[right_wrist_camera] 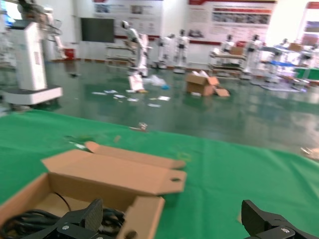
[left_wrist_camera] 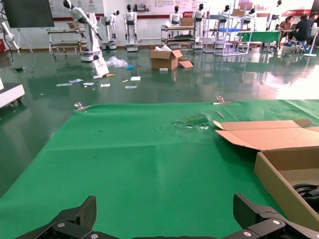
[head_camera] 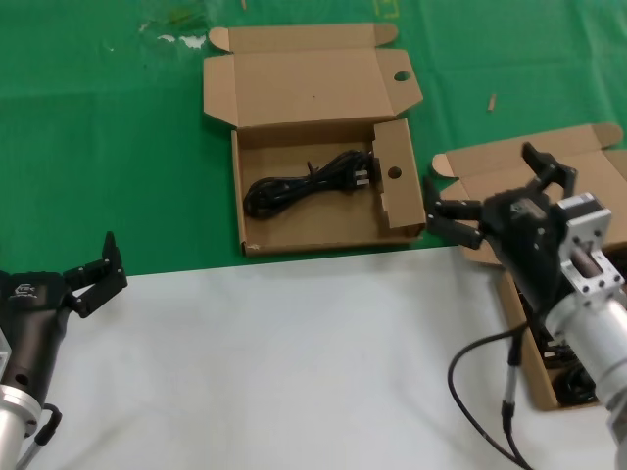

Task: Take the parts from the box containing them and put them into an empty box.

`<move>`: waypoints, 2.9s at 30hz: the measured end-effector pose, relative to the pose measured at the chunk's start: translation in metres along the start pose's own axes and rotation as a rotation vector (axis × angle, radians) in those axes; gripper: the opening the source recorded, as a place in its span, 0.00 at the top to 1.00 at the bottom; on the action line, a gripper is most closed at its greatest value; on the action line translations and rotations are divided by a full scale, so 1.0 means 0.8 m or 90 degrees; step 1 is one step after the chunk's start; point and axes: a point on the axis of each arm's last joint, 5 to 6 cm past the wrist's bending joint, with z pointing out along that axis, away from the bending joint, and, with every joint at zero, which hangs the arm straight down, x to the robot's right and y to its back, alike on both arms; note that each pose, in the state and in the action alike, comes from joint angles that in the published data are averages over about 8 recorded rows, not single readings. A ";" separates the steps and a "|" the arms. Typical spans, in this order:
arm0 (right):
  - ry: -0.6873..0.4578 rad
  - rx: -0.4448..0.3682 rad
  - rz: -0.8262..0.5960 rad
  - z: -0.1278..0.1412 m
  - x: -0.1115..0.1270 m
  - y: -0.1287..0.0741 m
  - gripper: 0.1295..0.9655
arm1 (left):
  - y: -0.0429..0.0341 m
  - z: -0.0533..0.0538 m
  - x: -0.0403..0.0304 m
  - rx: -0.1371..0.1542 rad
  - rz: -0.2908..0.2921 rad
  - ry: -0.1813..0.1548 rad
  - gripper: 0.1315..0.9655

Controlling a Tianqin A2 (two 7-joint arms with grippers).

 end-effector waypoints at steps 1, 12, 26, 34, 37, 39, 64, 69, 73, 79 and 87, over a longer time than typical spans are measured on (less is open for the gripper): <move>0.010 -0.004 0.005 -0.004 0.000 0.003 0.00 | 0.0000 0.000 0.0000 0.000 0.000 0.000 0.00; 0.084 -0.032 0.040 -0.037 0.001 0.022 0.00 | 0.0000 0.000 0.0000 0.000 0.000 0.000 0.00; 0.085 -0.032 0.041 -0.038 0.001 0.022 0.00 | 0.0000 0.000 0.0000 0.000 0.000 0.000 0.00; 0.085 -0.032 0.041 -0.038 0.001 0.022 0.00 | 0.0000 0.000 0.0000 0.000 0.000 0.000 0.00; 0.085 -0.032 0.041 -0.038 0.001 0.022 0.00 | 0.0000 0.000 0.0000 0.000 0.000 0.000 0.00; 0.085 -0.032 0.041 -0.038 0.001 0.022 0.00 | 0.0000 0.000 0.0000 0.000 0.000 0.000 0.00; 0.085 -0.032 0.041 -0.038 0.001 0.022 0.00 | 0.0000 0.000 0.0000 0.000 0.000 0.000 0.00; 0.085 -0.032 0.041 -0.038 0.001 0.022 0.00 | 0.0000 0.000 0.0000 0.000 0.000 0.000 0.00; 0.085 -0.032 0.041 -0.038 0.001 0.022 0.00 | 0.0000 0.000 0.0000 0.000 0.000 0.000 0.00; 0.085 -0.032 0.041 -0.038 0.001 0.022 0.00 | 0.0000 0.000 0.0000 0.000 0.000 0.000 0.00; 0.085 -0.032 0.041 -0.038 0.001 0.022 0.00 | 0.0000 0.000 0.0000 0.000 0.000 0.000 0.00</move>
